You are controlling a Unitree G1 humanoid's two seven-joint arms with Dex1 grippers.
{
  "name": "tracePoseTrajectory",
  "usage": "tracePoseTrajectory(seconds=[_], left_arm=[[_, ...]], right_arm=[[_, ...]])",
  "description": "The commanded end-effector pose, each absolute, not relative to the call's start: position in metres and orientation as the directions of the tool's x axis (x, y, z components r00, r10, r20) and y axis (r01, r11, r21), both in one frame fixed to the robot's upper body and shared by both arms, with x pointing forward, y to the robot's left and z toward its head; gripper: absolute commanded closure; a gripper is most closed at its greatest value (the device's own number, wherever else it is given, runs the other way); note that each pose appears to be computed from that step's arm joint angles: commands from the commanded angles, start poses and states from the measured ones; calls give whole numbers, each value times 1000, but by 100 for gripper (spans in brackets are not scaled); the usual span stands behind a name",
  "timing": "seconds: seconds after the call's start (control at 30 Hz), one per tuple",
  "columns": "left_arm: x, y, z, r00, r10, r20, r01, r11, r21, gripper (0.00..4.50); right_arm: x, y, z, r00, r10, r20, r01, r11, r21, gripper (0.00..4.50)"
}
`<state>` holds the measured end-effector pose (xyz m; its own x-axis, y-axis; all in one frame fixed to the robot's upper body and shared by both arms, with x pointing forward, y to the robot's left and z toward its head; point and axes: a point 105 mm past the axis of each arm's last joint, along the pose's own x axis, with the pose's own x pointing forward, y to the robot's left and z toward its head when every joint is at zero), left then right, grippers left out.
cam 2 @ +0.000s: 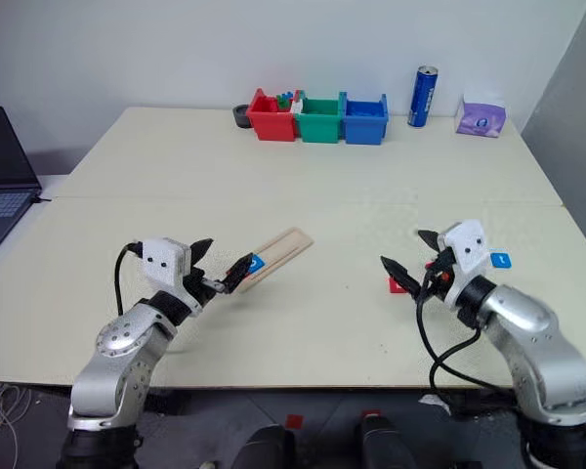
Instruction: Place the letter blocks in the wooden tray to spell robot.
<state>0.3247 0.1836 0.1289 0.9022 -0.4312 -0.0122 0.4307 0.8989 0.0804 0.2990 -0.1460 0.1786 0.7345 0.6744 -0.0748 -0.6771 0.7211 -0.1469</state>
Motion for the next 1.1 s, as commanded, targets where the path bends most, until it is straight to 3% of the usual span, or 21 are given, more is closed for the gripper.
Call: tracePoseTrajectory(seconds=[0.03, 0.3, 1.1], left_arm=[[327, 180, 136, 844, -536, -25, 536, 838, 106, 0], [344, 192, 129, 766, -633, -116, 643, 750, 156, 0], [359, 197, 105, 689, -692, -218, 723, 679, 131, 0]], right_arm=[[296, -130, 188, 637, 767, -76, -768, 624, -142, 2], [289, -109, 189, 525, 846, -91, -849, 514, -126, 2], [289, -99, 194, 528, 847, -59, -848, 521, -100, 2]])
